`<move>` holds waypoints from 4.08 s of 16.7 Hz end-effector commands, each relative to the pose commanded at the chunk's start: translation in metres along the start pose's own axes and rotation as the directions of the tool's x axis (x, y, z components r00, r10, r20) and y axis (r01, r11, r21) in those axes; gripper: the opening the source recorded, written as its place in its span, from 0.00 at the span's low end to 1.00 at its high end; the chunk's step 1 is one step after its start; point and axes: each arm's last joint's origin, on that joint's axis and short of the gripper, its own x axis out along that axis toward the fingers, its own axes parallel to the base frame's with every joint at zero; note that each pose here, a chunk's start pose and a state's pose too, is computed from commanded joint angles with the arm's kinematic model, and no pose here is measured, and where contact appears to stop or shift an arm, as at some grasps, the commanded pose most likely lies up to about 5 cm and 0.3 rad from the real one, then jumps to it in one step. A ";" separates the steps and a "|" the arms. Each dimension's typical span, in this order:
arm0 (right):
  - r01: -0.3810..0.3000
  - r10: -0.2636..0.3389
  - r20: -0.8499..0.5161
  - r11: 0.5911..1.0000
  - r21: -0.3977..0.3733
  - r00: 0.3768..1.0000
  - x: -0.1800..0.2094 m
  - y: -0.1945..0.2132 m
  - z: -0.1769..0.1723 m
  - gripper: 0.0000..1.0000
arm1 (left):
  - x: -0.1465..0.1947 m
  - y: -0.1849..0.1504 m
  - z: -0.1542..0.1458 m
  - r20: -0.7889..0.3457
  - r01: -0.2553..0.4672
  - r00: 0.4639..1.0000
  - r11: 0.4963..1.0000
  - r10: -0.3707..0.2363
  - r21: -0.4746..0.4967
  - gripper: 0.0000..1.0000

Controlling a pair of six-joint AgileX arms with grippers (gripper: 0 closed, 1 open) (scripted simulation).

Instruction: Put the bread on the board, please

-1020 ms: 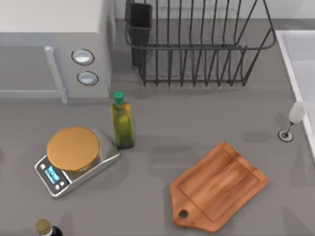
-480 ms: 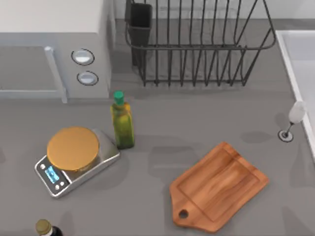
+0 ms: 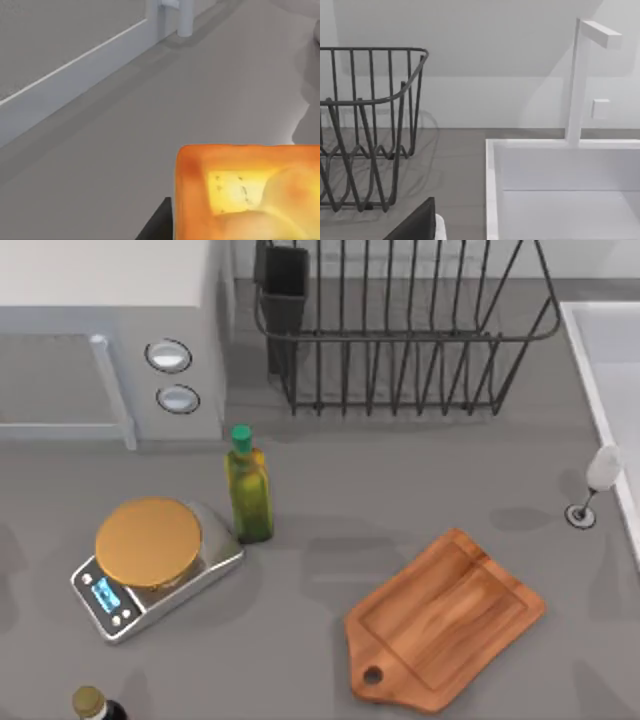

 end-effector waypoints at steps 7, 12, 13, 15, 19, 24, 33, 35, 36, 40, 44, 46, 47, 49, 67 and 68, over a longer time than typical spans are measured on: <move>0.000 0.000 0.000 1.000 0.000 1.000 0.000 0.000 0.000 1.00 | -0.023 -0.006 0.061 -0.002 -0.009 1.000 1.000 0.009 0.001 0.00; 0.000 0.000 0.000 1.000 0.000 1.000 0.000 0.000 0.000 1.00 | -0.022 -0.006 0.071 -0.004 -0.003 1.000 1.000 0.003 0.030 0.00; 0.000 0.000 0.000 1.000 0.000 1.000 0.000 0.000 0.000 1.00 | -0.022 -0.006 0.069 -0.004 -0.005 1.000 1.000 0.005 0.026 0.00; 0.000 0.000 0.000 1.000 0.000 1.000 0.000 0.000 0.000 1.00 | -0.020 -0.006 0.071 -0.009 0.002 1.000 1.000 -0.002 0.024 0.00; 0.000 0.000 0.000 1.000 0.000 1.000 0.000 0.000 0.000 1.00 | 0.011 -0.012 0.097 -0.107 0.109 0.988 0.994 -0.108 0.004 0.00; 0.000 0.000 0.000 1.000 0.000 1.000 0.000 0.000 0.000 1.00 | 0.083 -0.041 0.160 -0.392 0.249 0.888 0.968 -0.239 -0.027 0.00; 0.000 0.000 0.000 1.000 0.000 1.000 0.000 0.000 0.000 1.00 | 0.210 -0.164 0.273 -0.677 -0.131 0.710 0.981 0.196 0.146 0.00; 0.000 0.000 0.000 1.000 0.000 1.000 0.000 0.000 0.000 1.00 | 0.236 -0.197 0.286 -0.628 -0.301 0.704 0.940 0.331 0.158 0.00; 0.000 0.000 0.000 1.000 0.000 1.000 0.000 0.000 0.000 1.00 | 0.249 -0.214 0.288 -0.598 -0.383 0.699 0.912 0.392 0.149 0.00; 0.000 0.000 0.000 1.000 0.000 1.000 0.000 0.000 0.000 1.00 | 0.302 -0.286 0.273 -0.470 -0.650 0.658 0.759 0.589 0.040 0.00; 0.000 0.000 0.000 1.000 0.000 1.000 0.000 0.000 0.000 1.00 | 0.343 -0.364 0.224 -0.335 -0.782 0.607 0.617 0.720 -0.091 0.00; 0.000 0.000 0.000 1.000 0.000 1.000 0.000 0.000 0.000 1.00 | 0.353 -0.400 0.193 -0.265 -0.806 0.590 0.574 0.762 -0.144 0.00; 0.000 0.000 0.000 1.000 0.000 1.000 0.000 0.000 0.000 1.00 | 0.356 -0.415 0.177 -0.233 -0.811 0.585 0.561 0.777 -0.164 0.00; 0.000 0.000 0.000 1.000 0.000 1.000 0.000 0.000 0.000 1.00 | 0.358 -0.441 0.148 -0.171 -0.813 0.579 0.548 0.797 -0.197 0.00; 0.000 0.000 0.000 1.000 0.000 1.000 0.000 0.000 0.000 1.00 | 0.373 -0.458 0.141 -0.073 -0.764 0.589 0.525 0.805 -0.375 0.00; 0.000 0.000 0.000 1.000 0.000 1.000 0.000 0.000 0.000 1.00 | 0.375 -0.454 0.142 -0.071 -0.764 0.585 0.520 0.808 -0.382 0.00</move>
